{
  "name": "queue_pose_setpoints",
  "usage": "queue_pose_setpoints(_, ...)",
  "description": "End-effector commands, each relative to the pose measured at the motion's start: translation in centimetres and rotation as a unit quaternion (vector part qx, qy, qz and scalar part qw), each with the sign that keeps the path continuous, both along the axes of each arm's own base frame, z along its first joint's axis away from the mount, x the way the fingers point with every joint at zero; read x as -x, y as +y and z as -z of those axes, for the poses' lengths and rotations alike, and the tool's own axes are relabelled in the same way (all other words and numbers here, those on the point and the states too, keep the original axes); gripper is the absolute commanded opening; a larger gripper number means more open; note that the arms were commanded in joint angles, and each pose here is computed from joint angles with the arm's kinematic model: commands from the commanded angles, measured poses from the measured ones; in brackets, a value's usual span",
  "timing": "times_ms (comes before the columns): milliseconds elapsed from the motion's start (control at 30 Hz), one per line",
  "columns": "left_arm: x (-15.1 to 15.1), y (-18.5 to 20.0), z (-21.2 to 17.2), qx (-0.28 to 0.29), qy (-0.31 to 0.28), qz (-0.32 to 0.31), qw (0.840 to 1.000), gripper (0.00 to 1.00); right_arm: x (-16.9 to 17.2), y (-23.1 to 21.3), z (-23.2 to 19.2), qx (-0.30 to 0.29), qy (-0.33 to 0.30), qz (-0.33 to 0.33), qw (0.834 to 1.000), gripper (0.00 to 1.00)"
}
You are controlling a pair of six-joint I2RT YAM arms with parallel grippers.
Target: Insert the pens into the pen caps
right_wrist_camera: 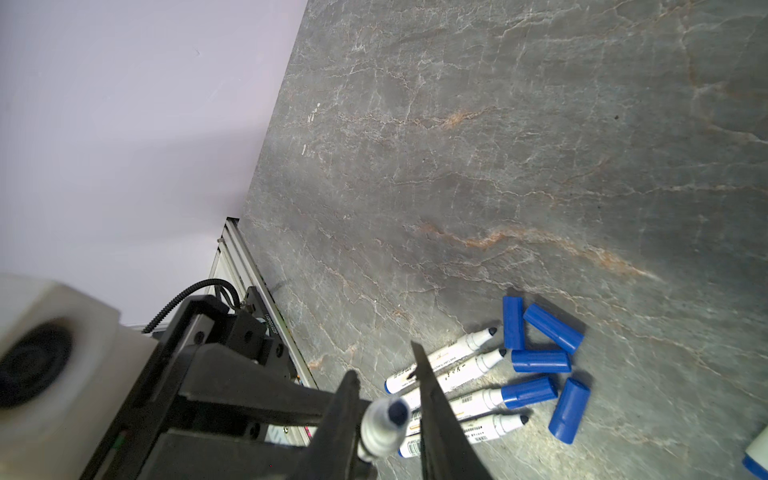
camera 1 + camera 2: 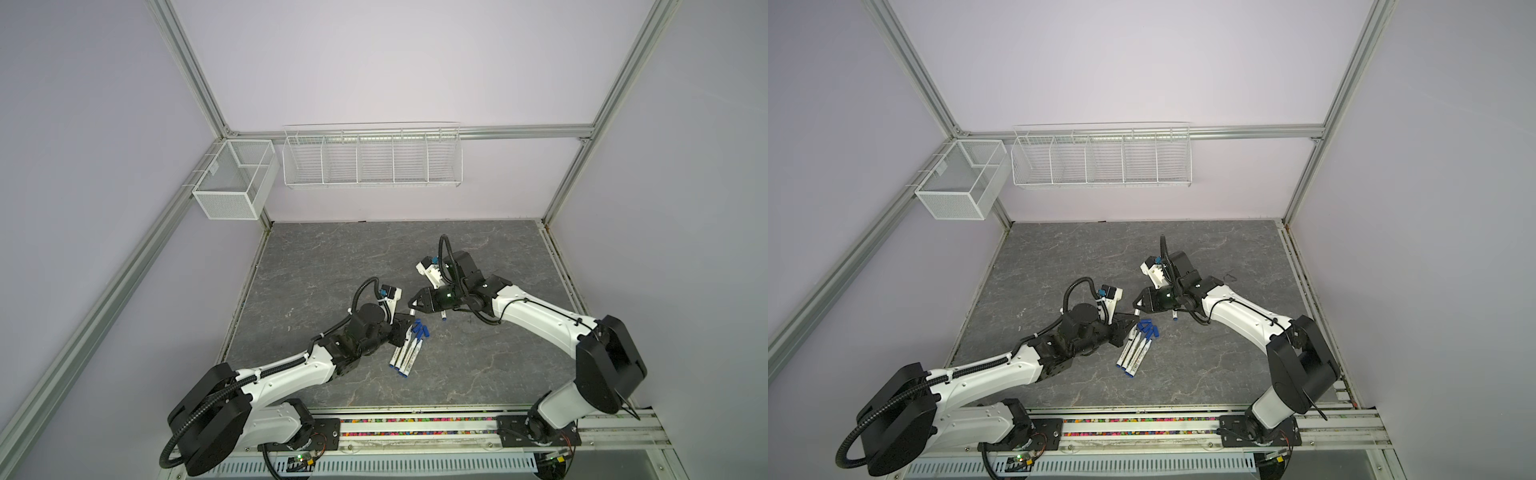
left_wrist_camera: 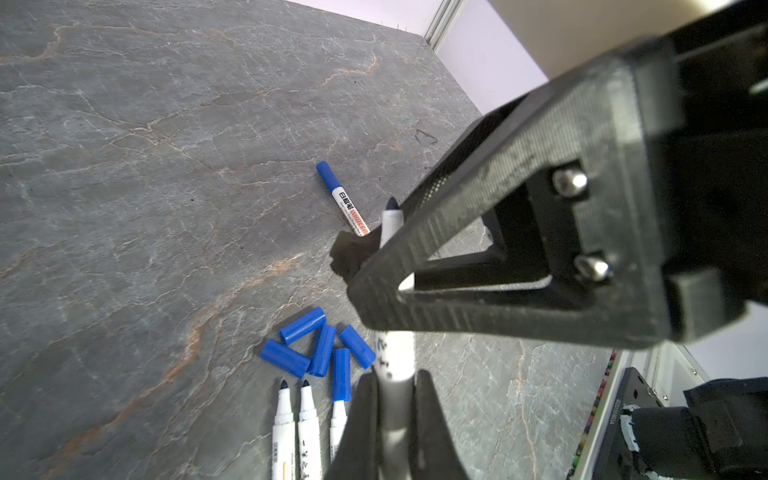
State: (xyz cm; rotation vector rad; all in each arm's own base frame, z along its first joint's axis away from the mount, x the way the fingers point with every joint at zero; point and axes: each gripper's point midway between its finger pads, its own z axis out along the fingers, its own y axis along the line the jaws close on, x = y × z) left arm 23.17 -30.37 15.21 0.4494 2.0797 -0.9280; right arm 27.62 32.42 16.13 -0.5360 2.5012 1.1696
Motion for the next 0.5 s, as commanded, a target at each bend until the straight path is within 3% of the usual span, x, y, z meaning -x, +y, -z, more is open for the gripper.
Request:
queue_pose_setpoints(0, 0.0, -0.3, -0.2, 0.008, 0.0, 0.001, 1.0, 0.0, 0.4, 0.4, -0.9, -0.017, -0.007, -0.014, 1.0, 0.22)
queue_pose_setpoints(167, -0.1, -0.4, -0.2, 0.006, 0.0, 0.001, 1.0, 0.0, 0.6, 0.4, -0.9, -0.02, -0.008, -0.017, 1.0, 0.12)
queue_pose_setpoints(300, -0.3, -0.3, 0.5, -0.007, 0.01, -0.008, 1.0, 0.02, 0.5, 0.3, -1.1, -0.021, -0.01, -0.014, 1.0, 0.09)
queue_pose_setpoints(400, -0.4, -0.3, 0.9, -0.016, 0.017, -0.008, 1.0, 0.31, 0.4, 0.1, -1.2, -0.024, -0.01, -0.008, 1.0, 0.08)
queue_pose_setpoints(467, -0.4, -0.6, 1.0, -0.02, 0.019, -0.004, 1.0, 0.39, 0.2, -0.1, -1.4, -0.029, -0.011, -0.004, 1.0, 0.08)
